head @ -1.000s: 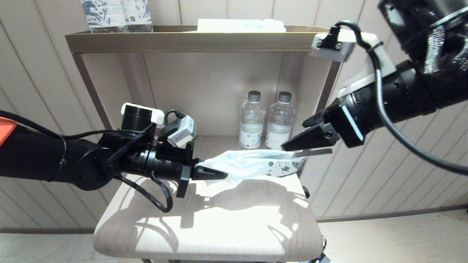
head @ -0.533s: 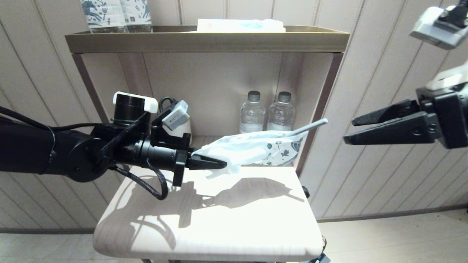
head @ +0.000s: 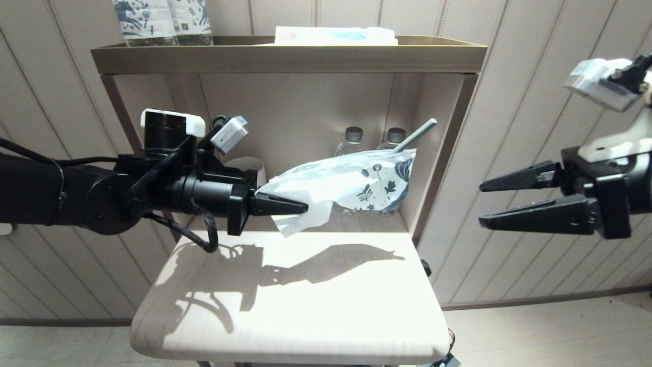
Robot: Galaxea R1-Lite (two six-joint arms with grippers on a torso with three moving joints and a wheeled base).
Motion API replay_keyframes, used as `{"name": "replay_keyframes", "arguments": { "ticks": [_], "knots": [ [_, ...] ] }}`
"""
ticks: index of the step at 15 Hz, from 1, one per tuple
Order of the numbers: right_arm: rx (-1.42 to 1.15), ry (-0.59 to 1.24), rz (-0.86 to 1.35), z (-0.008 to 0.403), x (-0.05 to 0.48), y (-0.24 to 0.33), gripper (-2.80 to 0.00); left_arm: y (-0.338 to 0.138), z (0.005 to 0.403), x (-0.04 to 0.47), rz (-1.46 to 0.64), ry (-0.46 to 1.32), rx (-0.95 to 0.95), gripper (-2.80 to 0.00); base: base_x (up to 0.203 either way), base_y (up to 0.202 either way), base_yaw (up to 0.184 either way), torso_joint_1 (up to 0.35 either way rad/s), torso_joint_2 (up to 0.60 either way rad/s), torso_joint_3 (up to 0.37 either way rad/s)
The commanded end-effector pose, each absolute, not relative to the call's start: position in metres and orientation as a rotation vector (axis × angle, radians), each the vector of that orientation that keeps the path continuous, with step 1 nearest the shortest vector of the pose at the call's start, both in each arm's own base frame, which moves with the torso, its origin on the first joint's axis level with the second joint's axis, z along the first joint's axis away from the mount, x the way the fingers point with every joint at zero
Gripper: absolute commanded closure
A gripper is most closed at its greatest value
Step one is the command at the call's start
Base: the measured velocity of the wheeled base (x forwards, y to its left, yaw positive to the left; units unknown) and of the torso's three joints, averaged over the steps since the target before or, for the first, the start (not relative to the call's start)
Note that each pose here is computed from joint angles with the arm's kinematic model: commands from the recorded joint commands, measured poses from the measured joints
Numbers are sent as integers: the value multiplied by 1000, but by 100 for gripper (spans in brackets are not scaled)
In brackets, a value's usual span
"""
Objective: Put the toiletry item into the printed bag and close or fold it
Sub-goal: Place the toothbrush in the storage bag
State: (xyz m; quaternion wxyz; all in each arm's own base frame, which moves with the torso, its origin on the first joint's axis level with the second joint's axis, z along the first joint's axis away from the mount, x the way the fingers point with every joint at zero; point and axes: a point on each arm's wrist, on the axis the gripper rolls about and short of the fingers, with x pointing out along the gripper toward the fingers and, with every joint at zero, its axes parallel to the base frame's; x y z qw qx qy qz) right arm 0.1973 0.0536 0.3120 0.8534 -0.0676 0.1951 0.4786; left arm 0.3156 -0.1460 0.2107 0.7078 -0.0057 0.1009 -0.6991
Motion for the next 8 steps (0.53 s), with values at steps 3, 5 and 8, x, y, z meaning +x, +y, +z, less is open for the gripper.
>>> {"name": "replay_keyframes", "arguments": {
  "ticks": [3,5,8],
  "knots": [
    [-149,432,1099,278,239,64,-280,-144,213,317,-1555,218,-16,0,0,0,0,0,0,0],
    [-150,420,1127,271,256,69,-280,-144,211,318,-1561,222,-19,0,0,0,0,0,0,0],
    [-149,390,1151,264,281,75,-280,-145,210,319,-1575,224,-24,0,0,0,0,0,0,0]
  ]
}}
